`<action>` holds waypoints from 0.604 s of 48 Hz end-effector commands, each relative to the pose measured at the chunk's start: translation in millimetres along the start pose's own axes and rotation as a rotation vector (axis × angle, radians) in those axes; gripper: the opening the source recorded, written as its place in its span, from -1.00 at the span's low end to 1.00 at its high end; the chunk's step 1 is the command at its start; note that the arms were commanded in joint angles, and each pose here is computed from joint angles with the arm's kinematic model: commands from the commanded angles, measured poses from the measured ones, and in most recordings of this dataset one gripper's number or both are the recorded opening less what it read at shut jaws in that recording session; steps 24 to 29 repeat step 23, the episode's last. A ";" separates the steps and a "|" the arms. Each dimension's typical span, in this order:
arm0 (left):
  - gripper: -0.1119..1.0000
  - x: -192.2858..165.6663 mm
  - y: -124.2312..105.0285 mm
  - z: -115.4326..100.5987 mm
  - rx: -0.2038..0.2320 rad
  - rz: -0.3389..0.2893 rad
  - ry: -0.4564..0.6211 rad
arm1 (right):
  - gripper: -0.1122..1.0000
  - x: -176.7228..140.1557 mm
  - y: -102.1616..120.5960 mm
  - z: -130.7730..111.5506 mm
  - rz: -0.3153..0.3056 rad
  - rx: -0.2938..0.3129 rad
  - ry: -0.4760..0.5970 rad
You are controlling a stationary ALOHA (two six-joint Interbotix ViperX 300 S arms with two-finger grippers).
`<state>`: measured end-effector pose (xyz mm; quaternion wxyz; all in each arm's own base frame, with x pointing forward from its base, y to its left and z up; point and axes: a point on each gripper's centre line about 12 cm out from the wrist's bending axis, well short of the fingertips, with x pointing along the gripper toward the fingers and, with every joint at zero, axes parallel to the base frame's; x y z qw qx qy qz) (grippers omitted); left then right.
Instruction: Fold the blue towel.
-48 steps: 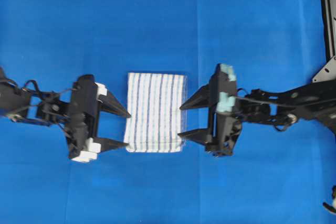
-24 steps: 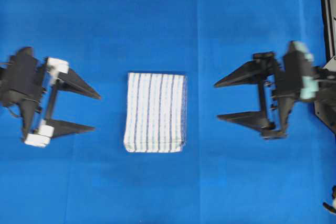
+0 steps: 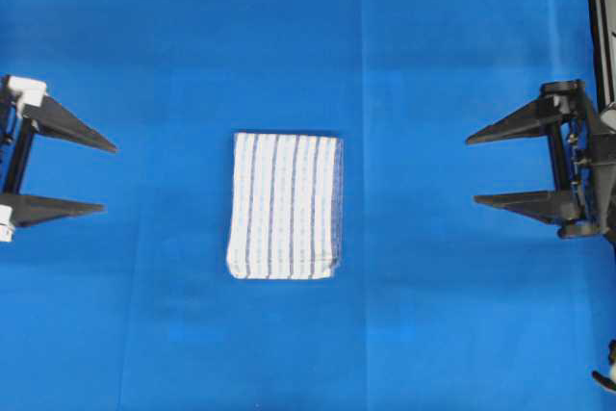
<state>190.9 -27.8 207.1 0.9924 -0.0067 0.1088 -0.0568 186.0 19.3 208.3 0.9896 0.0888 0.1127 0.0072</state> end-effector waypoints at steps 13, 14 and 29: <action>0.63 -18.4 5.6 -27.6 -0.002 0.019 0.003 | 0.75 -7.2 -9.4 -25.8 -0.027 -0.010 0.035; 0.63 -19.0 5.7 -29.9 -0.002 0.019 0.007 | 0.75 -7.5 -10.2 -27.6 -0.030 -0.010 0.038; 0.62 -24.4 7.5 -42.6 -0.005 0.028 0.008 | 0.75 -10.4 -15.8 -38.9 -0.055 -0.001 0.050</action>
